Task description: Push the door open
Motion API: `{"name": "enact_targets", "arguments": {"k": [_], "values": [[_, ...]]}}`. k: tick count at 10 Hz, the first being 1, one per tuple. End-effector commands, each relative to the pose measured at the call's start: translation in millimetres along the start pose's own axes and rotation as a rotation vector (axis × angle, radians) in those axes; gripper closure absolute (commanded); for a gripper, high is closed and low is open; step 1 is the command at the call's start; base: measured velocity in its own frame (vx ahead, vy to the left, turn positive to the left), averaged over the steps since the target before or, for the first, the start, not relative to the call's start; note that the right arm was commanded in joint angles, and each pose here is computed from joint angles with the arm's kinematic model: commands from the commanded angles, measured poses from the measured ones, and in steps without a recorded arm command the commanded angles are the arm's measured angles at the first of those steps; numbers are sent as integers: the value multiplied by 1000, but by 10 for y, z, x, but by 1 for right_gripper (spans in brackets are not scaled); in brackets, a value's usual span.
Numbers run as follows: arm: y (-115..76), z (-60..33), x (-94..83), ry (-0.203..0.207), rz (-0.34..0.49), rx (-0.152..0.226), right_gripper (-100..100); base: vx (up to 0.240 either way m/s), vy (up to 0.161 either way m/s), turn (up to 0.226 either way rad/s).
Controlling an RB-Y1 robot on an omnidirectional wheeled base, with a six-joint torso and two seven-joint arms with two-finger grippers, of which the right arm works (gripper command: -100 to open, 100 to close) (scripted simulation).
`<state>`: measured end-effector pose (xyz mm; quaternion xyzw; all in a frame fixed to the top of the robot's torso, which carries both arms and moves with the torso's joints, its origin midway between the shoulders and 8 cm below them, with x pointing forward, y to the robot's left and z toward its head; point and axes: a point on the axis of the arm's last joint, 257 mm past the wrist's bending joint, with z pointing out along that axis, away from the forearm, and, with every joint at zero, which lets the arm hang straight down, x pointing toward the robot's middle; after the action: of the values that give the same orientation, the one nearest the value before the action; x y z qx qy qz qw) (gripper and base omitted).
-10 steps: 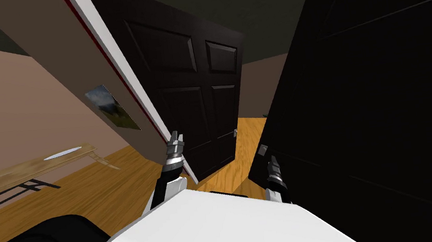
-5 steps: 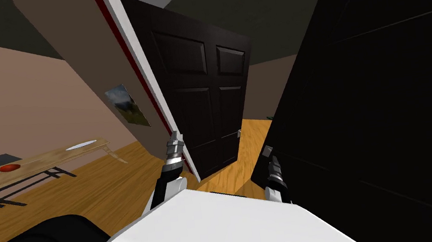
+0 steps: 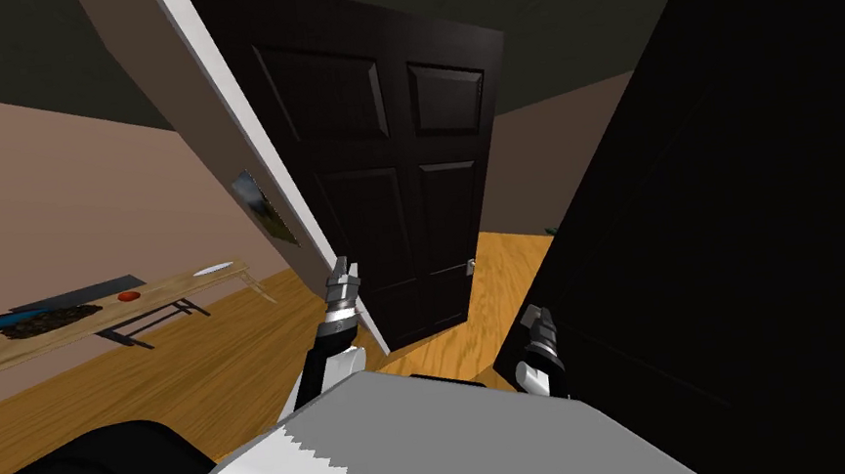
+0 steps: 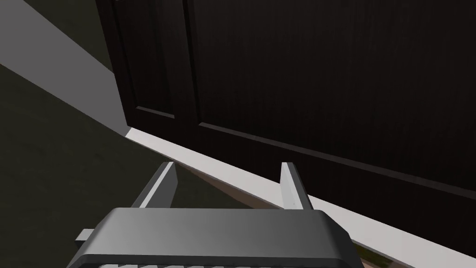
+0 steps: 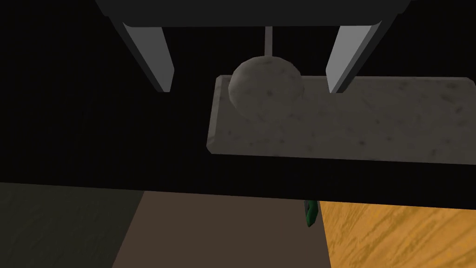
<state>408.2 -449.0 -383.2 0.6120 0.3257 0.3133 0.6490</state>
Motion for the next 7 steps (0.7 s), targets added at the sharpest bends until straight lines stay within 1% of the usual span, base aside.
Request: {"name": "enact_targets", "arguments": {"k": [1, 2, 3, 7], "values": [[-58, -79, 39, -29, 17, 16, -100, 83, -149, 180], [-37, -48, 15, -21, 9, 9, -100, 28, -56, 40], [-37, -48, 15, -21, 9, 9, 100, -7, 7, -34], [-37, -48, 15, -21, 9, 9, 100, -5, 11, -7]]}}
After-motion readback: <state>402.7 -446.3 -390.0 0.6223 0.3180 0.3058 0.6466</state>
